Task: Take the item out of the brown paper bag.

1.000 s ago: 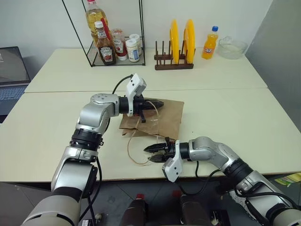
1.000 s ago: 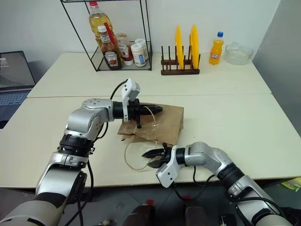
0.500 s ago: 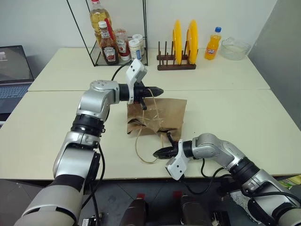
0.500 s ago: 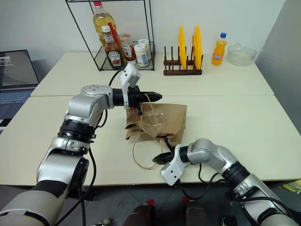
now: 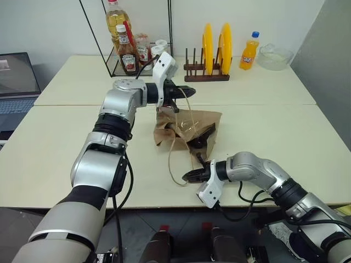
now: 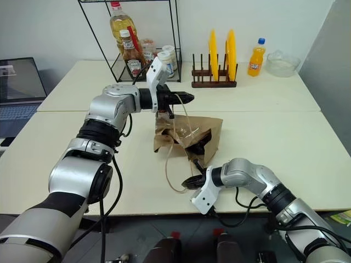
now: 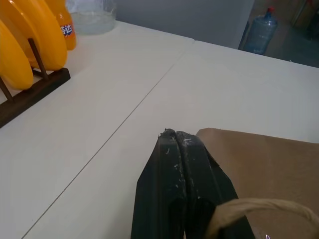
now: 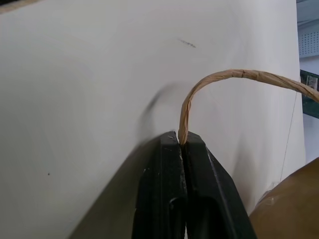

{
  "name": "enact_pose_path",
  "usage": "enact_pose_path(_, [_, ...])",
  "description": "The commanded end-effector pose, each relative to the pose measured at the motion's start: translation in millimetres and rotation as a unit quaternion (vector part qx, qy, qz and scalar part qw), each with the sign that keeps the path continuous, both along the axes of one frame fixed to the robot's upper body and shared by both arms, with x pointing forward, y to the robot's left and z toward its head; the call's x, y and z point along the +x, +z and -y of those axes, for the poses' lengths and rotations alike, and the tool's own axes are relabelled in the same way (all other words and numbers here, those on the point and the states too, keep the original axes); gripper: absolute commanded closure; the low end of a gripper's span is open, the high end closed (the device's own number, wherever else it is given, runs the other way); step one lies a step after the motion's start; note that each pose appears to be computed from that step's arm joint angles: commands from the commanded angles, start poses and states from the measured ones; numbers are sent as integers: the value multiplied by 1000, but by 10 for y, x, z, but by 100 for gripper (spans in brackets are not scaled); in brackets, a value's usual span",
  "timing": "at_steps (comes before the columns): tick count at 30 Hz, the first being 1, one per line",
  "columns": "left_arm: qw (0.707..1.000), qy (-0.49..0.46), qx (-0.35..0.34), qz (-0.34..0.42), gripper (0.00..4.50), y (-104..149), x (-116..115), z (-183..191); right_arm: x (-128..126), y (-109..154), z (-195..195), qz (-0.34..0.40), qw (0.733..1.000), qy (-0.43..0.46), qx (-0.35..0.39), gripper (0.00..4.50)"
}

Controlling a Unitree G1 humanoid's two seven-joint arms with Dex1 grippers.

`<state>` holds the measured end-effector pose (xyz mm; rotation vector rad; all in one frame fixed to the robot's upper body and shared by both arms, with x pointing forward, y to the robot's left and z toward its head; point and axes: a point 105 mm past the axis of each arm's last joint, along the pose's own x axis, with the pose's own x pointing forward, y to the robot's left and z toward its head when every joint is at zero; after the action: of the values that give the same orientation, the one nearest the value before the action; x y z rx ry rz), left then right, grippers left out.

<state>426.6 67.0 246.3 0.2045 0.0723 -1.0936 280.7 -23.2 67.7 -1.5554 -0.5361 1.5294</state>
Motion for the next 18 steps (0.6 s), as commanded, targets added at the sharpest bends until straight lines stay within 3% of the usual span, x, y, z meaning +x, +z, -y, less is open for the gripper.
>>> enact_pose_path(1, [995, -4, -30, 95, 450, 588, -39, -20, -132, -545, 294, -58, 992, -15, -115, 449])
enact_pose_path(9, [993, -10, -25, 111, 450, 639, -37, 3, -94, -514, 268, -56, 993, -24, -99, 449])
enact_pose_path(13, [994, -19, -20, 109, 450, 602, -58, 1, -53, -310, 203, -82, 994, -59, -37, 449])
enact_pose_path(18, [994, -25, -18, 104, 450, 566, -79, -14, -151, 32, 209, -132, 986, -100, 31, 330])
